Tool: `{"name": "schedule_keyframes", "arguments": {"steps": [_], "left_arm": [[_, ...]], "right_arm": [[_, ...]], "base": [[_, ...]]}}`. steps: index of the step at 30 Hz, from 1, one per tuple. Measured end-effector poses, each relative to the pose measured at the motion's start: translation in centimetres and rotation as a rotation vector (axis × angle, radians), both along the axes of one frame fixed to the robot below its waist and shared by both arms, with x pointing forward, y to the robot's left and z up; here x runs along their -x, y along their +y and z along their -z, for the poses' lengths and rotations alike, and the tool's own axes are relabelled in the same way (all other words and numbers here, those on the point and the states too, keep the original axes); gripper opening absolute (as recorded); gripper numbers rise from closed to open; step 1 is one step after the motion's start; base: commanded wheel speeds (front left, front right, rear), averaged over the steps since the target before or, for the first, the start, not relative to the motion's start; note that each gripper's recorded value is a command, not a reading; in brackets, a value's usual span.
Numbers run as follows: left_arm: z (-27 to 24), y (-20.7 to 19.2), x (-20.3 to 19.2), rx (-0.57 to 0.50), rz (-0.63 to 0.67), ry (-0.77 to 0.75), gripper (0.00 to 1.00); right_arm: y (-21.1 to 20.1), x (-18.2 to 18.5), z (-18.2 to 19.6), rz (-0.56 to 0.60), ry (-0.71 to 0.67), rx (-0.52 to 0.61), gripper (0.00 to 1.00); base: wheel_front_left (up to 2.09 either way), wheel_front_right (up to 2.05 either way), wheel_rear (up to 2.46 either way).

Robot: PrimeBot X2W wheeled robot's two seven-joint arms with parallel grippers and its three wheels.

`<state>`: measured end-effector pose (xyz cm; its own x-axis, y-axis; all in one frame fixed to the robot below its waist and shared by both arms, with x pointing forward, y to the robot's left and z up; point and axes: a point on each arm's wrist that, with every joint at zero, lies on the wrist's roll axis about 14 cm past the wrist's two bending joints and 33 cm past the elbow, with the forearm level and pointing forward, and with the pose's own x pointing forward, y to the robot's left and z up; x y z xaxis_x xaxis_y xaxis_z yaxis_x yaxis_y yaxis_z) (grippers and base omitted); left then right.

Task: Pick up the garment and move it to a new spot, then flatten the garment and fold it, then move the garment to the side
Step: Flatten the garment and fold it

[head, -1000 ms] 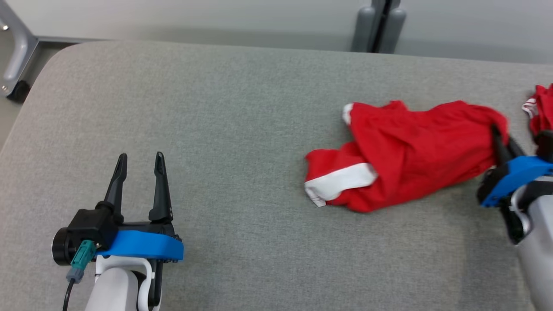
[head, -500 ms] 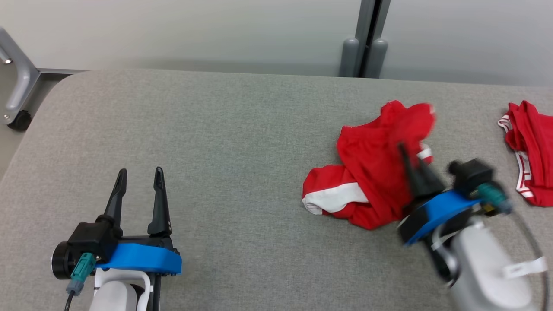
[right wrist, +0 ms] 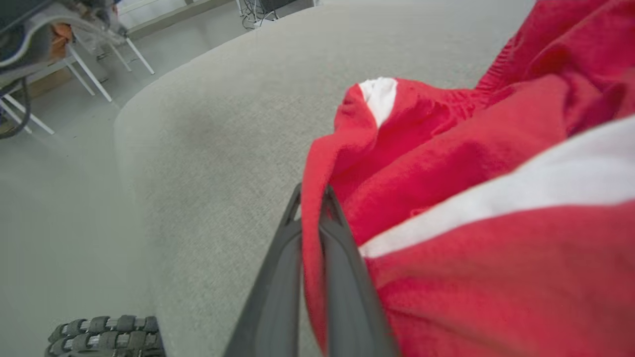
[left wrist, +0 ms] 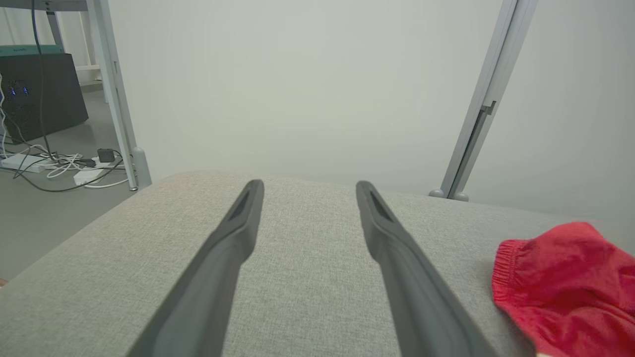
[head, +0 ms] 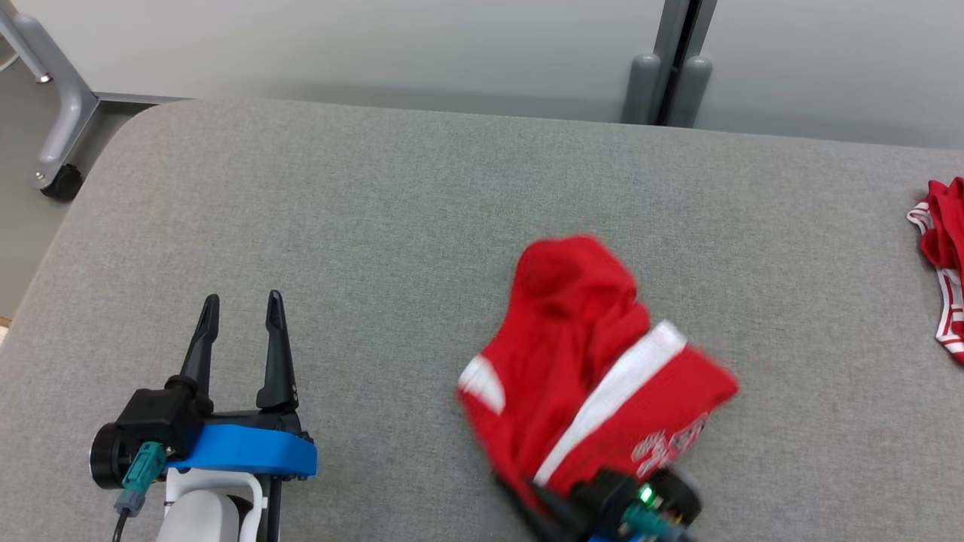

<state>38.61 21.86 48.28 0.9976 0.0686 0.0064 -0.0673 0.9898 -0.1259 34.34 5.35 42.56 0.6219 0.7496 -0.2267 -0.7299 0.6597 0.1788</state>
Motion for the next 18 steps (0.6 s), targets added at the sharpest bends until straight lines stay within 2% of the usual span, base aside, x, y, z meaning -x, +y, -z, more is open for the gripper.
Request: {"name": "schedule_keyframes", "arguments": {"steps": [1, 2, 3, 9, 13, 18], "left_arm": [[0.0, 0.0, 0.0, 0.001, 0.0, 0.001, 1.0], [0.0, 0.0, 0.0, 0.002, -0.001, 0.001, 1.0], [0.1, -0.1, -0.1, 0.003, 0.0, 0.001, 1.0], [0.0, -0.7, -0.6, 0.01, 0.013, -0.004, 1.0], [-0.2, -1.5, -0.8, 0.011, 0.037, -0.012, 1.0], [-0.6, -2.7, -1.3, 0.009, 0.075, -0.023, 1.0]], "right_arm": [[0.6, 1.2, 0.6, -0.028, 0.026, 0.007, 0.0], [1.0, 2.2, 1.2, -0.049, 0.05, 0.01, 0.35], [1.2, 2.8, 1.5, -0.059, 0.063, 0.01, 1.0], [1.1, 2.5, 0.1, -0.022, 0.028, -0.048, 1.0], [-1.7, -1.0, -3.6, 0.119, -0.084, -0.128, 1.0], [-7.8, -4.5, -7.2, 0.335, -0.215, -0.158, 1.0]], "base": [[0.0, 0.0, 0.0], [0.0, 0.0, 0.0], [0.0, 0.0, 0.0], [0.0, 0.0, 0.0], [0.0, 0.0, 0.0], [0.0, 0.0, 0.0]]}}
